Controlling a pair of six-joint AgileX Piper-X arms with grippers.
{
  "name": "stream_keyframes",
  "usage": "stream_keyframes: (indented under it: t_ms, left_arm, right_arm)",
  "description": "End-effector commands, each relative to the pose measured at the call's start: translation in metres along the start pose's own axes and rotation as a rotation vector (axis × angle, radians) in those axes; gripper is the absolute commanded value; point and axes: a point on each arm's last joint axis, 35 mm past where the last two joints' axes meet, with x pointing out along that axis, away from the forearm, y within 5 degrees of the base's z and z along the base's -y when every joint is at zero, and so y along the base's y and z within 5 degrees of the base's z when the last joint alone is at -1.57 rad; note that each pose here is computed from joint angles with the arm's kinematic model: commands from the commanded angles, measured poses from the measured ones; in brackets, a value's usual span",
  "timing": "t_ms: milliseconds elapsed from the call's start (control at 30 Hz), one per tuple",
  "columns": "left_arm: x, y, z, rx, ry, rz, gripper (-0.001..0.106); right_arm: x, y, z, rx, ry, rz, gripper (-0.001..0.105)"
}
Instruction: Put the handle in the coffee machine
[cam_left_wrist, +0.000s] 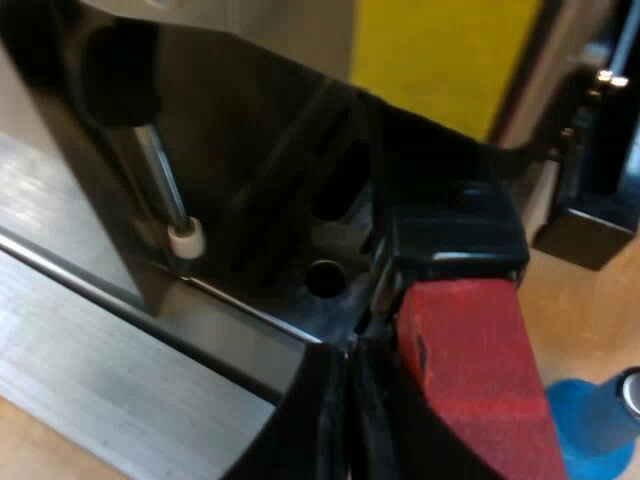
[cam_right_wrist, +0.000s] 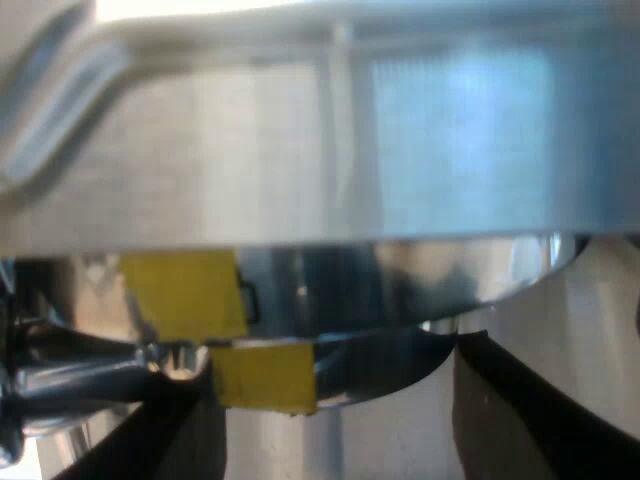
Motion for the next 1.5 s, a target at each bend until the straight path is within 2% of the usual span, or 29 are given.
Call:
stream_keyframes:
  t_ms: [33, 167, 333, 433, 633, 767, 967, 1267, 1500]
  left_arm:
    - [-0.002, -0.006, 0.002, 0.0, -0.02, -0.03, 0.0]
    - [0.005, -0.011, 0.001, 0.001, -0.001, -0.061, 0.0]
    - [0.022, -0.024, 0.006, 0.032, 0.032, -0.133, 0.0]
    - [0.029, -0.03, 0.01, 0.05, 0.045, -0.162, 0.0]
    - [0.037, -0.039, 0.012, 0.061, 0.065, -0.206, 0.0]
    - [0.039, -0.041, 0.014, 0.034, 0.055, -0.226, 0.0]
    - [0.038, -0.043, 0.015, 0.012, 0.027, -0.255, 0.0]
    - [0.038, -0.044, 0.014, 0.0, 0.017, -0.276, 0.0]
    - [0.038, -0.044, 0.014, 0.0, 0.017, -0.276, 0.0]
  right_arm:
    - [0.003, -0.008, 0.022, 0.107, -0.08, -0.04, 0.052]
    - [0.003, -0.008, 0.022, 0.107, -0.08, -0.04, 0.052]
    - [0.003, -0.008, 0.022, 0.038, -0.079, -0.042, 0.052]
    - [0.003, -0.008, 0.022, 0.02, -0.078, -0.043, 0.052]
    - [0.003, -0.009, 0.022, 0.018, -0.075, -0.05, 0.052]
    - [0.002, -0.008, 0.022, 0.016, -0.063, -0.069, 0.052]
    - [-0.002, -0.008, 0.024, -0.04, -0.021, -0.131, 0.052]
    - [-0.003, -0.01, 0.026, -0.14, 0.069, -0.088, 0.052]
    - [-0.02, -0.03, 0.021, -0.195, 0.154, -0.041, 0.052]
